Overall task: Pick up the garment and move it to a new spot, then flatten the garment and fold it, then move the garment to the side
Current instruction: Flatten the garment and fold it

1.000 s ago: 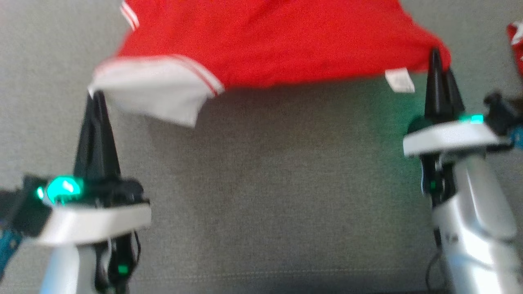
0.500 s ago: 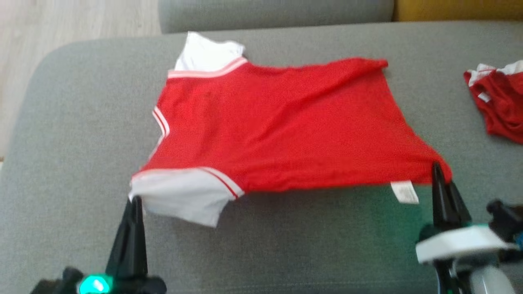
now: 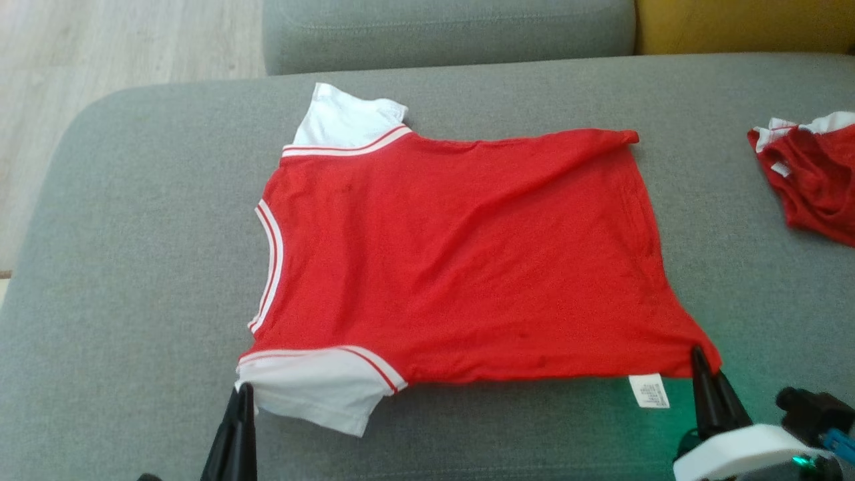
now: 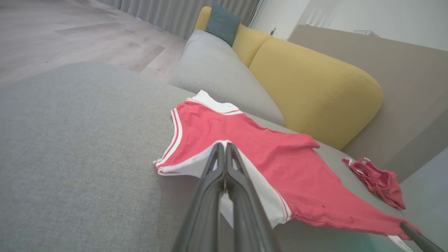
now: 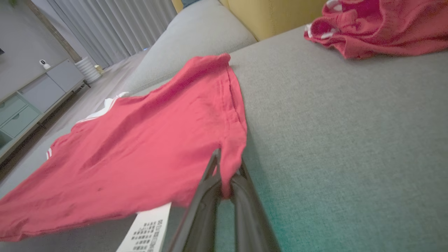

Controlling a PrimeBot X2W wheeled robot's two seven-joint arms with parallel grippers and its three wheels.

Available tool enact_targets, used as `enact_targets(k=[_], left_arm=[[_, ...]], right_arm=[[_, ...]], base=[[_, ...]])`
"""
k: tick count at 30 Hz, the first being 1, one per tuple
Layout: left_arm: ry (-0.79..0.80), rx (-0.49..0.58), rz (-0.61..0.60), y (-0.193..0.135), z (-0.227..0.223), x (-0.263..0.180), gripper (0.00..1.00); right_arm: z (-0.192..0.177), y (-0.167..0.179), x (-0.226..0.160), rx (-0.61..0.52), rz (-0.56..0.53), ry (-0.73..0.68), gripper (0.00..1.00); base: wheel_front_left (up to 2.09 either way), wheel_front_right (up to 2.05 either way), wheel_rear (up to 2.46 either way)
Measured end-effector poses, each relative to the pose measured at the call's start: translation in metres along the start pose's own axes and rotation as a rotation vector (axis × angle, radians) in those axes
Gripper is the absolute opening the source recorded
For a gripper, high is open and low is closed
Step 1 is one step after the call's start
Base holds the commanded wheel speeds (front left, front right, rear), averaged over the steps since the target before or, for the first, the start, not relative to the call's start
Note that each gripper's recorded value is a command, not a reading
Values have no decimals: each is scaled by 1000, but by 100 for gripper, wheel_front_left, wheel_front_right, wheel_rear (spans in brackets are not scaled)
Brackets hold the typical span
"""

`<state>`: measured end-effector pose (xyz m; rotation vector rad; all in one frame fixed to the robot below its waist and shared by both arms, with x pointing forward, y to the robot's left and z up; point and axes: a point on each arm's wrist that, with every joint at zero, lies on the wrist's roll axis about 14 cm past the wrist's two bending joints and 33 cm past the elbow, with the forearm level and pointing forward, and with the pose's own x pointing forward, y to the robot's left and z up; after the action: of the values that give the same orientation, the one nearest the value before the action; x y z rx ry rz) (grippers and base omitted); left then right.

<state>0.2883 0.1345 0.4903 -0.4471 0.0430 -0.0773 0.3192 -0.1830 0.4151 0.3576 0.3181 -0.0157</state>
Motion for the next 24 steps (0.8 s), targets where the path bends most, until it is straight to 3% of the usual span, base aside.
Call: enact_targets(k=[11, 24], left_arm=[[-4, -10, -32, 2, -2, 36, 0], [-55, 48, -107, -2, 2, 125, 0]], right_arm=[[-1, 5, 31, 10, 10, 1, 0], [23, 17, 84, 3, 45, -66, 0]], base=[[0, 0, 0], [0, 0, 0]])
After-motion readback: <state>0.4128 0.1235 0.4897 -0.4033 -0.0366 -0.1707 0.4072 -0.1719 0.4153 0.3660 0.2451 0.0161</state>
